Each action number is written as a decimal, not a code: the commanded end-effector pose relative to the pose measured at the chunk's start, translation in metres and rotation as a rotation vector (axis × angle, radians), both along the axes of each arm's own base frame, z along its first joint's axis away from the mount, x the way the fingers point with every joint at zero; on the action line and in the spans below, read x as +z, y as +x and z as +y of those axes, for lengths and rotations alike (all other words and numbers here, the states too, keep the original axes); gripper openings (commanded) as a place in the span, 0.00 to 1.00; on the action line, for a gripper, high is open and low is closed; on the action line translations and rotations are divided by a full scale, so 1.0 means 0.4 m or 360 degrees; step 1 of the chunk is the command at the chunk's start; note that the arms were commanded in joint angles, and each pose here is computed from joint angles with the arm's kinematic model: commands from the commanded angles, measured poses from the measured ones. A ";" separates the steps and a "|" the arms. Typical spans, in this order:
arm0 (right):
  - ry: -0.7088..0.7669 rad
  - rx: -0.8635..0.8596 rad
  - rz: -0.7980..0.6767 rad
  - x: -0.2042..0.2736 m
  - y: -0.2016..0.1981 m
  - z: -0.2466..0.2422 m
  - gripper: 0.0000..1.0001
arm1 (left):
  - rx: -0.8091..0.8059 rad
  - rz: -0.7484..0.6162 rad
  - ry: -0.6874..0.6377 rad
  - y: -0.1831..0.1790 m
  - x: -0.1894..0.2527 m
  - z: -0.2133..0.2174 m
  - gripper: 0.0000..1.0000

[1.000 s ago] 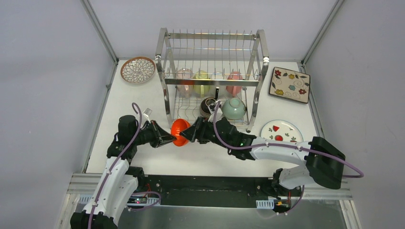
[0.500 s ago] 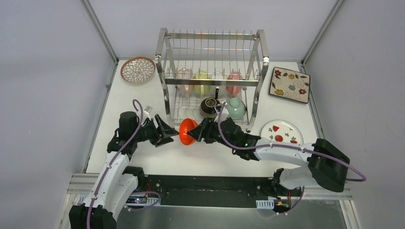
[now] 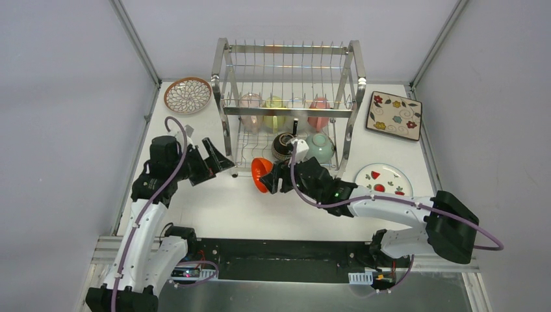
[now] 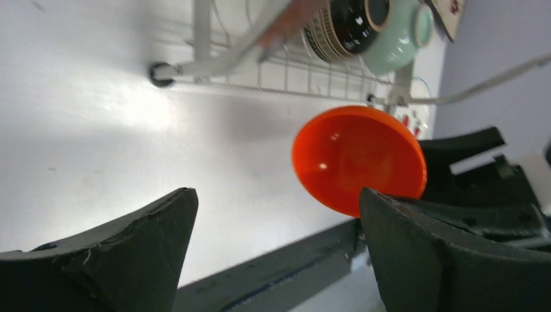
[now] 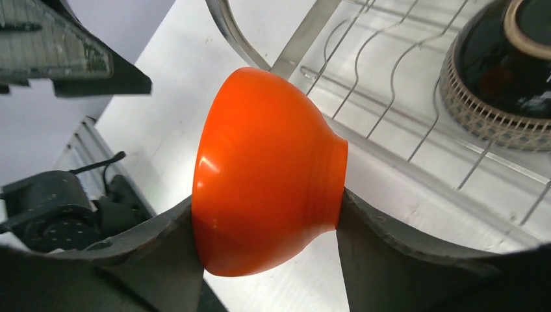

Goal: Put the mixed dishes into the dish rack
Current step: Turn the bowl upside down on the dish rack, then pick up the plate at the center of the board.

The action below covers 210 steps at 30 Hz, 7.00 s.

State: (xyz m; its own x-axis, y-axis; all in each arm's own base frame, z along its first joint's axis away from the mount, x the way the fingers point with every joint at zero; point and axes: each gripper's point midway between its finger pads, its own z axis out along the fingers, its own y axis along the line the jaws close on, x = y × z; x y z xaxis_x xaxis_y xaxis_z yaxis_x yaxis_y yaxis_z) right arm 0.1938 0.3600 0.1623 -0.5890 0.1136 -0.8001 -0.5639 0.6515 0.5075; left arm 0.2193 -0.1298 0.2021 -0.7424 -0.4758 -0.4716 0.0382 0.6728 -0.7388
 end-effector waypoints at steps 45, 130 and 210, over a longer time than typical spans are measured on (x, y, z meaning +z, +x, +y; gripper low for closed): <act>-0.1499 0.0232 -0.1444 -0.002 0.350 0.120 0.47 | 0.0651 -0.0245 0.0852 0.034 0.042 0.276 0.99; -0.0782 -0.0769 0.0347 -0.017 -0.067 -0.518 0.99 | 0.0082 -0.0508 0.0635 0.037 0.102 0.121 0.99; 0.0190 -0.2680 0.1408 -0.306 -0.076 -0.866 0.83 | 0.0261 -0.0341 0.0784 0.014 0.043 0.173 0.97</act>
